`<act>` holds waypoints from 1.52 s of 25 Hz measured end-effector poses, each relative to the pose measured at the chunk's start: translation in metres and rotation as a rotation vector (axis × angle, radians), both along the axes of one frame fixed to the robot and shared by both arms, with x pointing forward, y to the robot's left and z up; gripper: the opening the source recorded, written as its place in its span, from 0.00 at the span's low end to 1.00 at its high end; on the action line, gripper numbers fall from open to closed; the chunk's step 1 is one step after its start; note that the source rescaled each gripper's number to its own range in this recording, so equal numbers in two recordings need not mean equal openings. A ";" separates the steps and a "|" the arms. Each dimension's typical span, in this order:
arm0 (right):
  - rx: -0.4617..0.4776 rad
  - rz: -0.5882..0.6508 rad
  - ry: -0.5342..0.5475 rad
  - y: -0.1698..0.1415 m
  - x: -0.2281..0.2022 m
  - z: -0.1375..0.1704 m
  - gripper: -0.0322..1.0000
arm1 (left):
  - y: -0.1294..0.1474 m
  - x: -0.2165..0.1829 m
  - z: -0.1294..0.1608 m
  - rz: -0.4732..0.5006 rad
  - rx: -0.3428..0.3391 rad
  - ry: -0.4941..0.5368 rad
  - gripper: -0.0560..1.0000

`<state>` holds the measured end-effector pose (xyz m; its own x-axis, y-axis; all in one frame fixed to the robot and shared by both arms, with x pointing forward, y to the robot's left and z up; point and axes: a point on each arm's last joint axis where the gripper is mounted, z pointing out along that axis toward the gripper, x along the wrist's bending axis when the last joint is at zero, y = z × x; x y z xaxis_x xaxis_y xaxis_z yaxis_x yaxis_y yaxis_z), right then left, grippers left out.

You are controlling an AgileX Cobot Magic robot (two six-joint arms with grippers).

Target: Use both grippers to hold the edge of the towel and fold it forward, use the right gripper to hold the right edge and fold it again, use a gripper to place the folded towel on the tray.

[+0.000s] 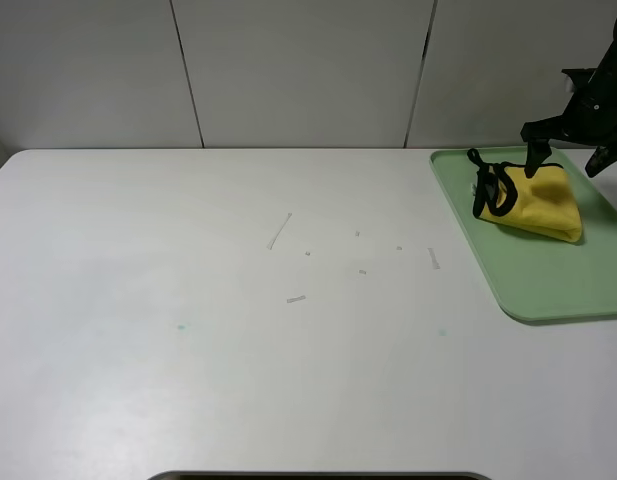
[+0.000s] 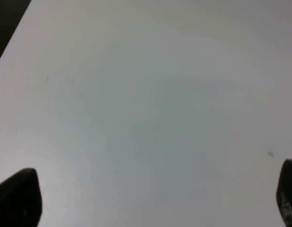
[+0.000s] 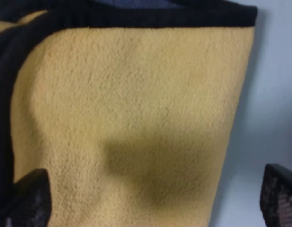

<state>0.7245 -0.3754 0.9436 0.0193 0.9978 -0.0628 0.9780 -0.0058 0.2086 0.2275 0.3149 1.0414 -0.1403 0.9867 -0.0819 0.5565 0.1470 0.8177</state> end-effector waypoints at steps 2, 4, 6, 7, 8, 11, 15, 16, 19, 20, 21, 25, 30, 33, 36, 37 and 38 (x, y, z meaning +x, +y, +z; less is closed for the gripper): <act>0.001 -0.005 -0.002 0.000 0.000 0.000 0.98 | 0.000 0.000 0.000 0.000 0.000 0.000 1.00; 0.001 -0.006 -0.002 0.000 0.000 0.001 0.99 | 0.000 0.000 0.000 0.000 0.000 0.000 1.00; 0.004 -0.008 0.003 0.000 -0.001 0.003 0.99 | 0.000 0.000 0.000 0.000 0.000 0.000 1.00; 0.008 -0.013 -0.002 0.001 -0.002 0.006 0.99 | 0.000 0.000 0.000 0.000 0.000 0.000 1.00; 0.015 -0.022 -0.002 0.001 -0.003 0.010 0.99 | 0.000 0.000 0.000 0.000 0.000 0.000 1.00; 0.036 -0.044 -0.012 0.004 -0.008 0.030 1.00 | 0.000 0.000 0.000 0.000 0.000 0.000 1.00; 0.076 -0.072 -0.041 0.009 -0.019 0.064 1.00 | 0.000 0.000 0.000 0.000 0.000 0.000 1.00; 0.087 -0.076 -0.057 0.010 -0.021 0.072 1.00 | 0.000 0.000 0.000 0.000 0.000 0.000 1.00; 0.120 -0.083 -0.102 0.014 -0.030 0.095 1.00 | 0.000 0.000 0.000 0.000 0.000 0.000 1.00; 0.123 -0.083 -0.113 0.015 -0.034 0.102 1.00 | 0.000 0.000 0.000 0.000 0.000 0.000 1.00; 0.124 -0.083 -0.119 0.016 -0.039 0.108 1.00 | 0.000 0.000 0.000 0.000 0.000 0.000 1.00; 0.126 -0.084 -0.107 0.020 -0.062 0.120 1.00 | 0.000 0.000 0.000 0.000 0.000 0.000 1.00; 0.165 -0.092 -0.048 0.029 -0.102 0.121 1.00 | 0.000 0.000 0.000 0.000 0.000 0.000 1.00; 0.175 -0.096 -0.026 0.034 -0.131 0.125 1.00 | 0.000 0.000 0.000 0.000 0.000 0.000 1.00; 0.178 -0.098 -0.005 0.038 -0.161 0.126 1.00 | 0.000 0.000 0.000 0.000 0.000 0.000 1.00; 0.178 -0.098 -0.005 0.038 -0.161 0.126 1.00 | 0.000 0.000 0.000 0.000 0.000 0.000 1.00; 0.179 -0.098 -0.008 0.040 -0.170 0.130 1.00 | 0.000 0.000 0.000 0.000 0.000 0.000 1.00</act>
